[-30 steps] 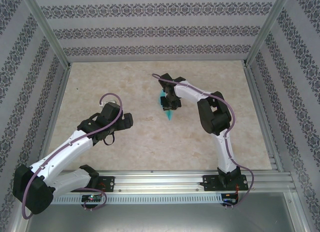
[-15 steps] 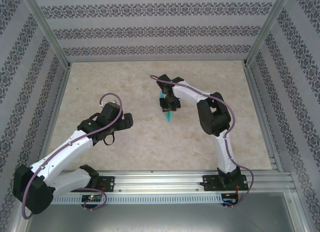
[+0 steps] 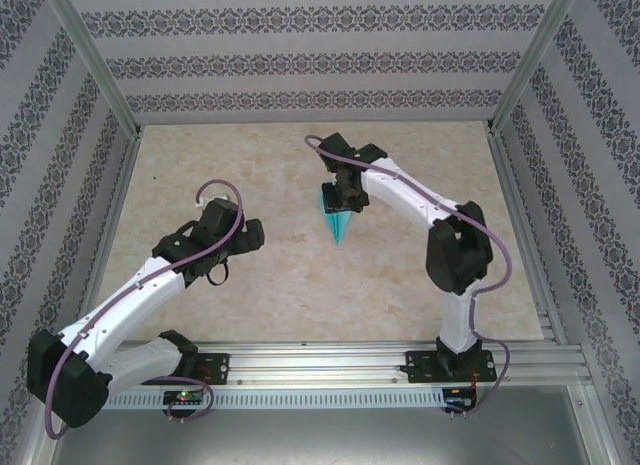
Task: Fold a paper plane with a square sheet of paper (fold left side to right side)
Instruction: Place the paper plane at the center of the table, then reset both arms
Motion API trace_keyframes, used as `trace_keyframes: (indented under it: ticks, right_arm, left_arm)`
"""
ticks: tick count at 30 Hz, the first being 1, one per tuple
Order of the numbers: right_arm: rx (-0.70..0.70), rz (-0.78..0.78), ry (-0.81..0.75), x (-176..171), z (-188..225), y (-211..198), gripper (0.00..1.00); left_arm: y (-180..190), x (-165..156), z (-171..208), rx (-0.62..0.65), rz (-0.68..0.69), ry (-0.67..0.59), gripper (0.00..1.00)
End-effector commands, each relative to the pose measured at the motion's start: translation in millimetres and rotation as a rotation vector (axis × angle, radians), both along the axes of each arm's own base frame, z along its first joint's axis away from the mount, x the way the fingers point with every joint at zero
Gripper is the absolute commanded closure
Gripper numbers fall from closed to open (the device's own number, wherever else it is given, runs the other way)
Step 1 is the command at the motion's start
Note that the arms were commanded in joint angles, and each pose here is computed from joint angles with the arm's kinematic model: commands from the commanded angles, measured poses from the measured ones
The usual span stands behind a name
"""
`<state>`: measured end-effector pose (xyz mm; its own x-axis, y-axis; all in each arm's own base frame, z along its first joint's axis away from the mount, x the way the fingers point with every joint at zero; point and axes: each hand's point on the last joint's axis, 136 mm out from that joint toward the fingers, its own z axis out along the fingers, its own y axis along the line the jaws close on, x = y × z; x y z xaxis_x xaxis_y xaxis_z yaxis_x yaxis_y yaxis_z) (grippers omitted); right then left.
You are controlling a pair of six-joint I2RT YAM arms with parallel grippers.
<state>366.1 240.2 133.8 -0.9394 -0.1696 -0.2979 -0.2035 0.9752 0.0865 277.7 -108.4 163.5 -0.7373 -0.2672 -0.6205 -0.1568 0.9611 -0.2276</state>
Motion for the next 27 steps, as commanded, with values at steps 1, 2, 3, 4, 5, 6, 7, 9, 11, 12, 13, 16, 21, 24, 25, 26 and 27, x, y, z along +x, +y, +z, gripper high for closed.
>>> trace_keyframes:
  ticks: [1,2,3,4,5,6,7,9,11,12,13,16,21,24,25,26,27]
  right_arm:
    - [-0.017,-0.028,-0.139,-2.1,38.5,-26.4,0.63]
    - [-0.016,-0.036,-0.171,-3.6,44.4,-34.9,0.62]
    - [-0.015,-0.047,-0.208,-5.5,51.3,-45.3,0.61]
    - [-0.009,-0.057,-0.244,-6.1,58.6,-54.1,0.61]
    - [-0.012,-0.072,-0.274,-8.5,61.2,-66.1,0.59]
    - [-0.014,-0.095,-0.305,-9.7,64.0,-80.0,0.58]
    - [-0.014,-0.113,-0.334,-10.1,65.7,-91.7,0.58]
    - [-0.028,-0.163,-0.422,-12.0,66.5,-119.9,0.53]
    - [-0.041,-0.211,-0.519,-11.8,68.3,-145.2,0.47]
    - [-0.051,-0.236,-0.565,-12.4,68.0,-158.3,0.44]
    - [-0.056,-0.257,-0.607,-12.7,67.9,-169.7,0.38]
    - [-0.056,-0.310,-0.687,-14.3,65.3,-198.5,0.22]
    - [-0.114,-0.386,-0.803,-17.8,54.5,-244.8,0.02]
    - [-0.136,-0.418,-0.894,-17.6,45.9,-265.4,0.02]
    - [-0.144,-0.425,-0.917,-17.9,41.0,-270.4,0.02]
    - [-0.148,-0.427,-0.944,-17.1,39.3,-273.4,0.02]
    - [-0.149,-0.433,-0.963,-15.9,35.8,-276.1,0.02]
  left_arm:
    - [22.0,16.3,22.1,0.051,0.069,-0.077,0.00]
    - [30.0,20.5,27.4,0.064,0.096,-0.097,0.00]
    - [38.6,24.5,32.9,0.081,0.123,-0.119,0.00]
    - [46.1,28.1,38.2,0.094,0.147,-0.138,0.00]
    - [55.4,31.9,44.0,0.116,0.175,-0.158,0.00]
    - [65.3,35.9,50.7,0.141,0.206,-0.182,0.00]
    - [73.8,38.7,56.4,0.164,0.234,-0.203,0.00]
    - [93.1,44.4,67.5,0.224,0.297,-0.254,0.00]
    - [107.2,51.1,72.9,0.275,0.343,-0.302,0.00]
    - [113.3,54.0,74.5,0.304,0.361,-0.329,0.00]
    - [119.2,56.7,75.4,0.329,0.384,-0.356,0.00]
    - [135.4,61.3,70.4,0.401,0.430,-0.409,0.00]
    - [146.1,69.5,49.8,0.483,0.404,-0.445,0.00]
    - [150.3,73.6,32.7,0.515,0.377,-0.419,0.00]
    - [149.9,75.2,27.8,0.517,0.363,-0.425,0.00]
    - [150.3,76.5,22.7,0.513,0.355,-0.431,0.00]
    - [151.0,77.5,16.8,0.503,0.346,-0.435,0.00]
